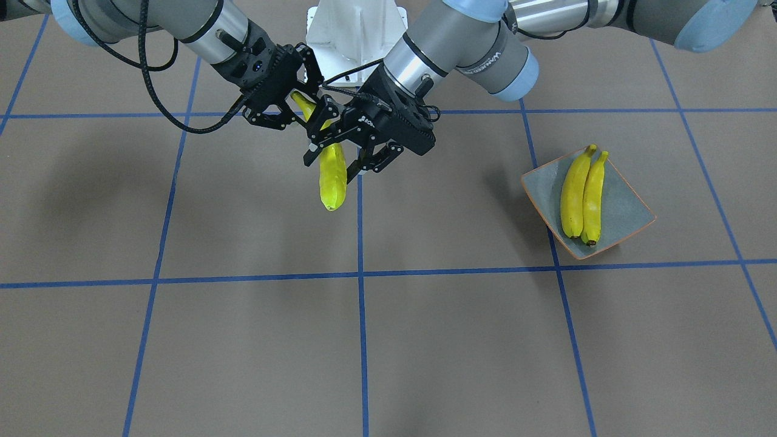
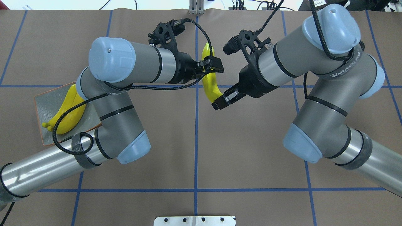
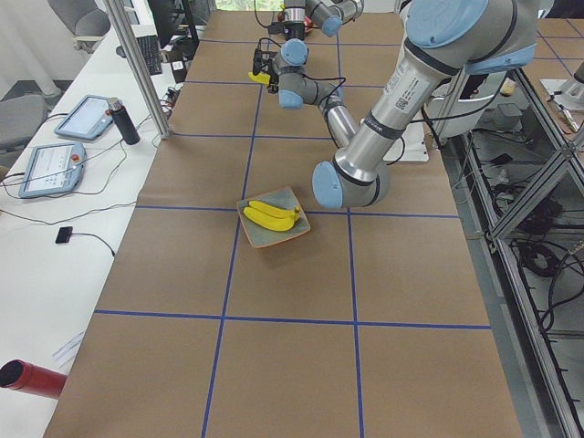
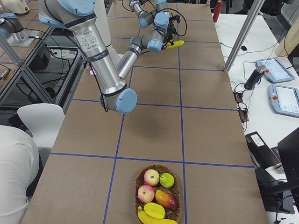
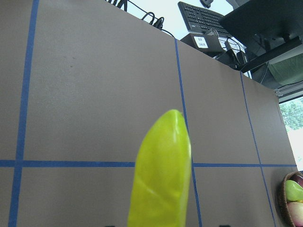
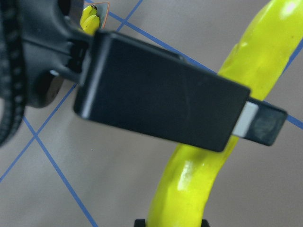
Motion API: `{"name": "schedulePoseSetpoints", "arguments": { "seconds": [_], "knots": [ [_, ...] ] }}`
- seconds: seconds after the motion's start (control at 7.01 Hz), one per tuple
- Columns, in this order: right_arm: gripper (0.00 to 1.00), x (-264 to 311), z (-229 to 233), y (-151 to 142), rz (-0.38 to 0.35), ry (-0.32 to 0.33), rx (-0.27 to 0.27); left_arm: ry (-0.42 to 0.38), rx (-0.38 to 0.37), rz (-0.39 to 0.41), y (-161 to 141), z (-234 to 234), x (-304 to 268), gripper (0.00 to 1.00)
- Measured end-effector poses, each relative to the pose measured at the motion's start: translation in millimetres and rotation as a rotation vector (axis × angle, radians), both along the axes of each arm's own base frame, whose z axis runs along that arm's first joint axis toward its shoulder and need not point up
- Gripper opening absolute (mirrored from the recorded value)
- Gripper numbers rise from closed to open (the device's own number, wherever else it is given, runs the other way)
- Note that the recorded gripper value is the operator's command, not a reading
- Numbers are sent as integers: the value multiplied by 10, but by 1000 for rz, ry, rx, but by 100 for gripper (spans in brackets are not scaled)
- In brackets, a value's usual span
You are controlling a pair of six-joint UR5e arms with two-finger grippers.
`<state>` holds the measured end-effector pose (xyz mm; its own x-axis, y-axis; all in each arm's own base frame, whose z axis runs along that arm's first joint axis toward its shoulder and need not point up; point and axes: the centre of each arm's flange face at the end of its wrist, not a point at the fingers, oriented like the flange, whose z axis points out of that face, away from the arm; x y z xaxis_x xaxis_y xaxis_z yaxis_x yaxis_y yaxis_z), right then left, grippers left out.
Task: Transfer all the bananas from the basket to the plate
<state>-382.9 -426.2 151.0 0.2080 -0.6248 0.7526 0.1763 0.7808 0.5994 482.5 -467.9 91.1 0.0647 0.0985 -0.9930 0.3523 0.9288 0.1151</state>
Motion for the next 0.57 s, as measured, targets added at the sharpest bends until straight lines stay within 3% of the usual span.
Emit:
{"name": "schedulePoseSetpoints", "arguments": {
  "seconds": [0.14,0.29,0.43,0.57],
  "knots": [
    [0,4,-2,1,0,-2,2,-2,-2,0,-9,2,13,0],
    [0,5,-5,3,0,-6,5,1,-17,0,-15,5,28,0],
    [56,4,-4,2,0,-7,6,8,-43,2,-18,10,38,0],
    [100,5,-5,2,1,-8,3,14,-58,4,-17,6,41,0]
  ]
}}
